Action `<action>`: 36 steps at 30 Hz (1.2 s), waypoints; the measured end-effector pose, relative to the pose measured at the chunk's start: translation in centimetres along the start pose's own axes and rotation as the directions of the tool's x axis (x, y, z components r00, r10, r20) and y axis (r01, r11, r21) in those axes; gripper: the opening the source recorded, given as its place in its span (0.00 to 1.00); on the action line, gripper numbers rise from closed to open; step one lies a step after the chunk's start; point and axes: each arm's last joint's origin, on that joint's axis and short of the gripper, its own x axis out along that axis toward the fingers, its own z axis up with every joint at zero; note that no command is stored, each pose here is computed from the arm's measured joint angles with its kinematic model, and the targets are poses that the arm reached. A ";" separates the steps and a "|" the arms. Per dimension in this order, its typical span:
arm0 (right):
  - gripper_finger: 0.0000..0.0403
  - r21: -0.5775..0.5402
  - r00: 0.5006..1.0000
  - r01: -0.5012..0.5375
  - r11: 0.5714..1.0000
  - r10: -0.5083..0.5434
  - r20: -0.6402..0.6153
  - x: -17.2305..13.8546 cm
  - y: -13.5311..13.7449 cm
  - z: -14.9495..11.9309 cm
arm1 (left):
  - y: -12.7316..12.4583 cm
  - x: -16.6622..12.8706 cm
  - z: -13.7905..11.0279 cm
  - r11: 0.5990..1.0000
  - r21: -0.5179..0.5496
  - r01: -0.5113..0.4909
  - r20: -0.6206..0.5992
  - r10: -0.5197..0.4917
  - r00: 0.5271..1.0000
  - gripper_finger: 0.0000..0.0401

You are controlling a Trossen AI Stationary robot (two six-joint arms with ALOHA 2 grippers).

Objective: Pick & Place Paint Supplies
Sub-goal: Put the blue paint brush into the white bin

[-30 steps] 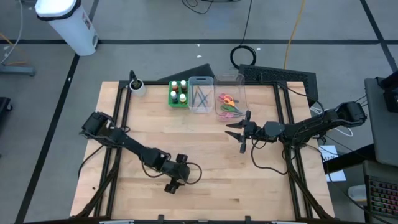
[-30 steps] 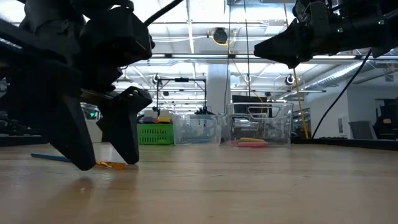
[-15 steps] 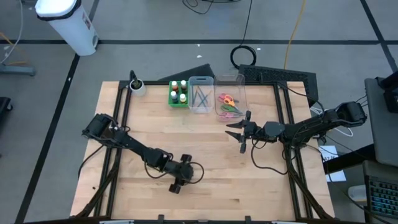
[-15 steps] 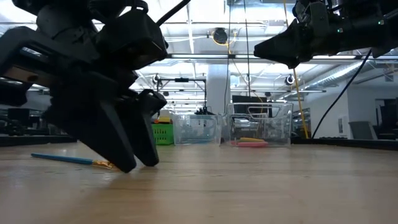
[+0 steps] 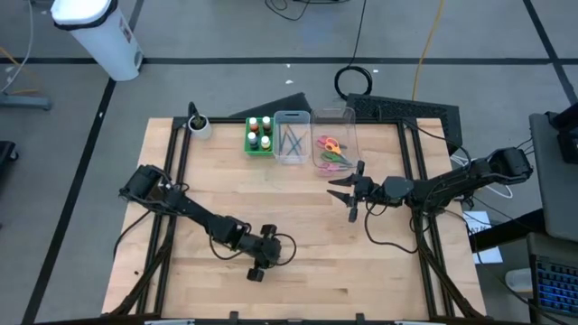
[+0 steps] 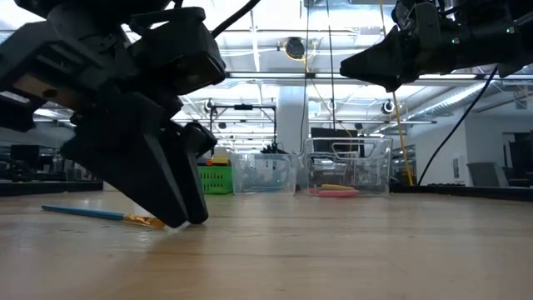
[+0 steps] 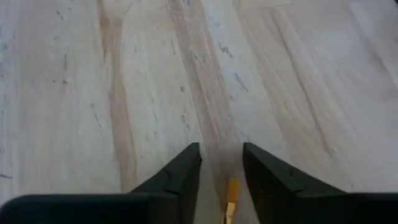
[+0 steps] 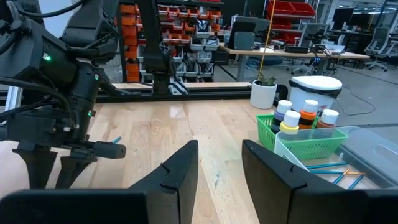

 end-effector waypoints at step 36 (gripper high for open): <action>0.29 0.000 1.000 0.000 1.000 0.000 -0.001 0.0 0.0 0.0 | -1.0 -1.0 -0.9 0.999 0.051 0.012 -0.101 -0.007 0.995 0.17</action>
